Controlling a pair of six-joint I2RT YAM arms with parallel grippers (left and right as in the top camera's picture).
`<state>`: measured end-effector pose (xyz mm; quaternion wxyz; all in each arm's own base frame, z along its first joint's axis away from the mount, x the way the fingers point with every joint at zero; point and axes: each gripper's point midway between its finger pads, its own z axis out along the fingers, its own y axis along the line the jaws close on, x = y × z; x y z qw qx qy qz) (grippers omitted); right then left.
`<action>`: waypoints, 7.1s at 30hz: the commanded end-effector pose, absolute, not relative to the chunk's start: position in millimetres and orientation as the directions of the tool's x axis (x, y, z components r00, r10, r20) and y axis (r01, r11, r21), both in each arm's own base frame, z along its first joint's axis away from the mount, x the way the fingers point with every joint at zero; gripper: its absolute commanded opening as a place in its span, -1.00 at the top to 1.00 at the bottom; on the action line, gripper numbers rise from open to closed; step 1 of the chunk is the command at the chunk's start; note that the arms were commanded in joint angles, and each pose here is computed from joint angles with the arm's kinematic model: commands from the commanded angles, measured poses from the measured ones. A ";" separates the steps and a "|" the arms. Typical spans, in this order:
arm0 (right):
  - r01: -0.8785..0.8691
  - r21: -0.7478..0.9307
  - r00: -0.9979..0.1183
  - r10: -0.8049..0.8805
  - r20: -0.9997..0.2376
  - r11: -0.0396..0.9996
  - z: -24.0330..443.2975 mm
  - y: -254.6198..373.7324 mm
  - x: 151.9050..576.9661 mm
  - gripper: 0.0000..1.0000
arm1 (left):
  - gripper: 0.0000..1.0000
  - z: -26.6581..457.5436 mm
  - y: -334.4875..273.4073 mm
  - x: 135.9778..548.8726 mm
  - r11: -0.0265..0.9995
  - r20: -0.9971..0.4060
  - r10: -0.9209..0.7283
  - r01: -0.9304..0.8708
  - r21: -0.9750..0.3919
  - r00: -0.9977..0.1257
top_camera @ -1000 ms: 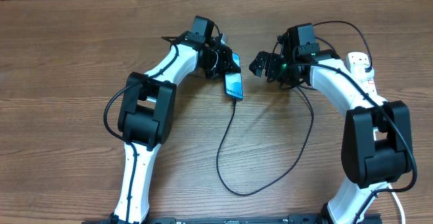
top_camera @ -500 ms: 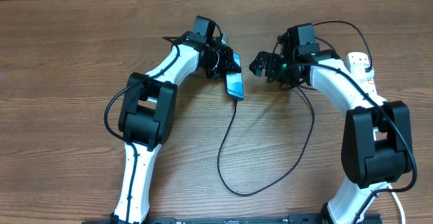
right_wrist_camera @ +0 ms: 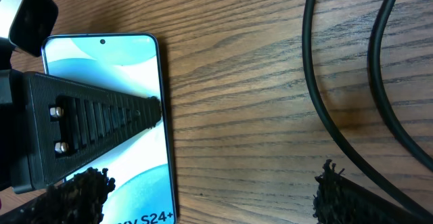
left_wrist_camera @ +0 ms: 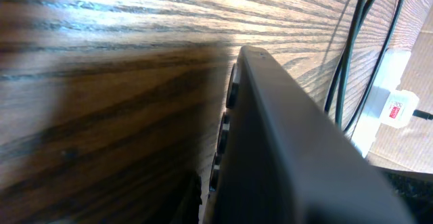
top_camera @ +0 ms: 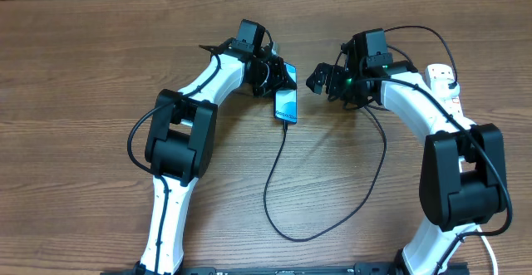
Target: Plug charger to phone and switch on socket
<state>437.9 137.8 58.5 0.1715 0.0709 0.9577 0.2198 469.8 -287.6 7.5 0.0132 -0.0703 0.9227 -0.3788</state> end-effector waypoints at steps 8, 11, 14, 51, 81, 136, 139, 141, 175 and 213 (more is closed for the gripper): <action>0.042 0.464 -0.910 0.225 -0.348 0.885 83.0 136.3 447.6 -1.00 | 0.55 -6.3 -281.1 465.0 0.747 0.036 -0.163 -0.147 -0.648 -0.986; 0.042 0.464 -0.910 0.225 -0.347 0.885 82.9 136.3 447.6 -1.00 | 0.46 -6.4 -281.0 464.8 0.747 0.037 -0.163 -0.147 -0.648 -0.986; 0.042 0.464 -0.910 0.225 -0.347 0.885 82.9 136.3 447.6 -1.00 | 0.34 -7.4 -280.0 464.1 0.751 0.040 -0.165 -0.151 -0.642 -0.986; 0.044 0.463 -0.912 0.225 -0.344 0.885 82.5 136.3 446.7 -1.00 | -1.00 -17.5 -267.3 457.9 0.796 0.060 -0.191 -0.191 -0.575 -0.980; 0.045 0.462 -0.912 0.225 -0.342 0.886 82.2 136.2 446.3 -1.00 | -1.00 -22.2 -244.2 454.7 0.803 0.112 -0.233 -0.256 -0.538 -0.966; 0.058 0.441 -0.910 0.229 -0.345 0.896 80.1 131.7 446.4 -1.00 | -1.00 168.8 -130.2 460.8 0.973 -0.341 -0.113 -0.035 -0.227 -0.933; 0.058 0.441 -0.910 0.229 -0.345 0.896 80.2 131.9 446.4 -1.00 | -1.00 178.4 -129.0 456.7 0.973 -0.351 -0.114 -0.033 -0.230 -0.930; 0.057 0.441 -0.909 0.229 -0.347 0.896 80.5 131.9 446.9 -1.00 | -1.00 179.5 -128.7 455.6 0.973 -0.350 -0.114 -0.033 -0.229 -0.930; 0.061 0.379 -0.879 0.229 -0.417 0.923 210.5 76.0 469.7 -1.00 | -1.00 177.5 -126.1 456.7 0.976 -0.353 -0.115 -0.040 -0.214 -0.929; 0.463 0.317 -0.773 0.552 -0.312 0.828 124.1 -186.8 464.5 -1.00 | -1.00 177.5 -126.3 456.6 0.976 -0.353 -0.115 -0.039 -0.214 -0.929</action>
